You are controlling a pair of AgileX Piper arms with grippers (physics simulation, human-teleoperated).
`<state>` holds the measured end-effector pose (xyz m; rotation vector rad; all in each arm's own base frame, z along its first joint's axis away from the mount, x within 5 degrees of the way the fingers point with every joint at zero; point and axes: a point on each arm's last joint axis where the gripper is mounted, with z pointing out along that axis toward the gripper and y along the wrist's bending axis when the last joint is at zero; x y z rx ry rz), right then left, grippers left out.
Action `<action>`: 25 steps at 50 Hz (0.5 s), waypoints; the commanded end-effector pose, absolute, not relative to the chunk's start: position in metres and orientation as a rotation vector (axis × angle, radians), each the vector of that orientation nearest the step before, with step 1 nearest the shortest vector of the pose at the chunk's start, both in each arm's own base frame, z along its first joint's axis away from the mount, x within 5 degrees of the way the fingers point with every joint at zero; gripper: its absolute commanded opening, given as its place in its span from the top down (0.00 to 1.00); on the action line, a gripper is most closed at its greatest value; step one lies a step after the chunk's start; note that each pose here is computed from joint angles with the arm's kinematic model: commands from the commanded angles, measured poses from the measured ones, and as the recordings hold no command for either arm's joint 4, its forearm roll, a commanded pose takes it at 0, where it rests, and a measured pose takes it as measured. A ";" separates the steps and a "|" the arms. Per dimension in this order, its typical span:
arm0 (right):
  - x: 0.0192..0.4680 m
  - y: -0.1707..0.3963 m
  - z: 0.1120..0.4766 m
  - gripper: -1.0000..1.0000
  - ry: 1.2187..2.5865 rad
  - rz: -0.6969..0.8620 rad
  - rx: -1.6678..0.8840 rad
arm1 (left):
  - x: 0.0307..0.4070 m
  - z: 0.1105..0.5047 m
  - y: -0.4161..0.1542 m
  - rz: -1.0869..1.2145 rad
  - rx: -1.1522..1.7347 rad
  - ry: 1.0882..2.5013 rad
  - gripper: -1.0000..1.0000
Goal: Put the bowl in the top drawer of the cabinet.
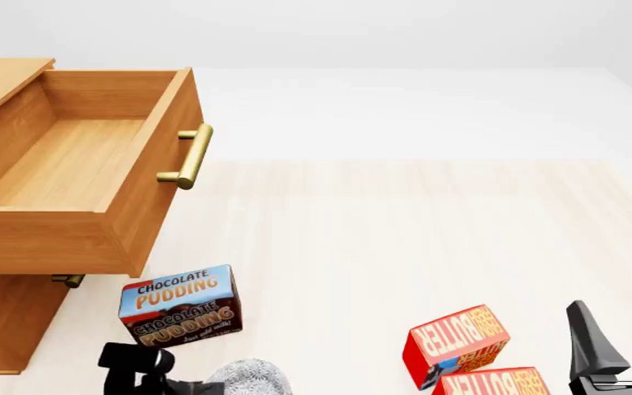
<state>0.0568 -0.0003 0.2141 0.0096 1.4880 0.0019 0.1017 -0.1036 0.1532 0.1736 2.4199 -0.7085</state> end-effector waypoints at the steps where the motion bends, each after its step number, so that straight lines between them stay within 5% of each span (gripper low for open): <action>1: 0.057 0.000 0.214 0.00 1.488 0.002 0.009 | 0.102 0.180 -0.099 -0.698 0.245 2.330 1.00; 25: 0.057 0.000 0.214 0.00 1.488 0.002 0.009 | 0.100 0.207 -0.090 -0.623 0.385 2.236 1.00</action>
